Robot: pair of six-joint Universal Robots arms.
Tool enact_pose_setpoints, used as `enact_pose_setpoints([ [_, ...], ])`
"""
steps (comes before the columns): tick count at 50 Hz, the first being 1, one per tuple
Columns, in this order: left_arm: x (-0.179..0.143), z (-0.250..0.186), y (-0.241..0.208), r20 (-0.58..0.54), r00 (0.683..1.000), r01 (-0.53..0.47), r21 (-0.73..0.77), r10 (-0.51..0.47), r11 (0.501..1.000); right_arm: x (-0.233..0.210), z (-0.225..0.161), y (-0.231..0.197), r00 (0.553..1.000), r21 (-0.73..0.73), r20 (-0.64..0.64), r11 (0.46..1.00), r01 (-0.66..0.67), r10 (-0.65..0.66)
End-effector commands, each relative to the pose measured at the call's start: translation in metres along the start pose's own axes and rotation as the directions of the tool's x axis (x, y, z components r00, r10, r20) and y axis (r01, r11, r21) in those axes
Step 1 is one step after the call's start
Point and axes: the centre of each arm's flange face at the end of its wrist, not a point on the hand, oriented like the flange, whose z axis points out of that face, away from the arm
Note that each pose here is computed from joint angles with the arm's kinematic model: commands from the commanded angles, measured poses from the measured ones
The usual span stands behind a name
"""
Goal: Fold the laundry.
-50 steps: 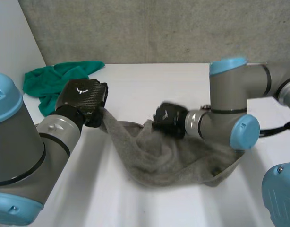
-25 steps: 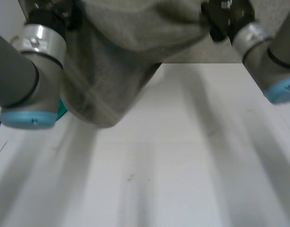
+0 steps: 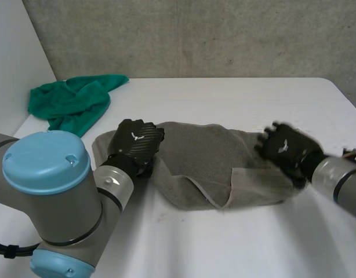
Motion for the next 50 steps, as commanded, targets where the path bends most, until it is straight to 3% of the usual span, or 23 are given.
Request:
enact_pose_setpoints([
  [1, -0.003, -0.005, -0.006, 0.006, 1.000, 0.000, 0.010, 0.000, 1.000, 0.058, 0.005, -0.028, 0.923, 0.108, -0.078, 0.923, -0.369, 0.378],
  [4, -0.005, -0.009, -0.006, 0.008, 1.000, -0.001, 0.002, 0.001, 1.000, 0.059, 0.011, -0.028, 0.899, 0.073, -0.029, 0.897, -0.435, 0.438],
  [9, -0.007, -0.015, -0.004, 0.009, 1.000, -0.001, -0.005, 0.001, 1.000, 0.033, 0.022, -0.048, 0.858, -0.068, 0.178, 0.876, -0.477, 0.481],
  [14, -0.013, -0.015, 0.001, 0.027, 1.000, 0.001, -0.023, -0.001, 1.000, 0.013, 0.029, -0.051, 0.855, -0.149, 0.292, 0.903, -0.403, 0.429],
  [19, -0.021, -0.012, 0.006, 0.050, 0.999, 0.009, -0.039, -0.007, 0.999, 0.000, 0.036, -0.049, 0.880, -0.114, 0.353, 0.948, -0.296, 0.317],
  [24, -0.026, -0.009, 0.010, 0.066, 0.998, 0.020, -0.054, -0.016, 0.998, -0.018, 0.042, -0.045, 0.872, -0.113, 0.413, 0.965, -0.236, 0.261],
  [30, -0.033, -0.004, 0.014, 0.083, 0.996, 0.027, -0.066, -0.022, 0.997, -0.030, 0.043, -0.040, 0.863, -0.128, 0.435, 0.966, -0.225, 0.259],
  [39, -0.035, 0.002, 0.026, 0.087, 0.996, 0.033, -0.097, -0.025, 0.995, -0.045, 0.051, -0.034, 0.890, -0.090, 0.398, 0.975, -0.204, 0.223],
  [50, -0.037, 0.009, 0.036, 0.095, 0.995, 0.040, -0.127, -0.028, 0.991, -0.039, 0.047, -0.033, 0.888, -0.110, 0.378, 0.965, -0.237, 0.261],
])
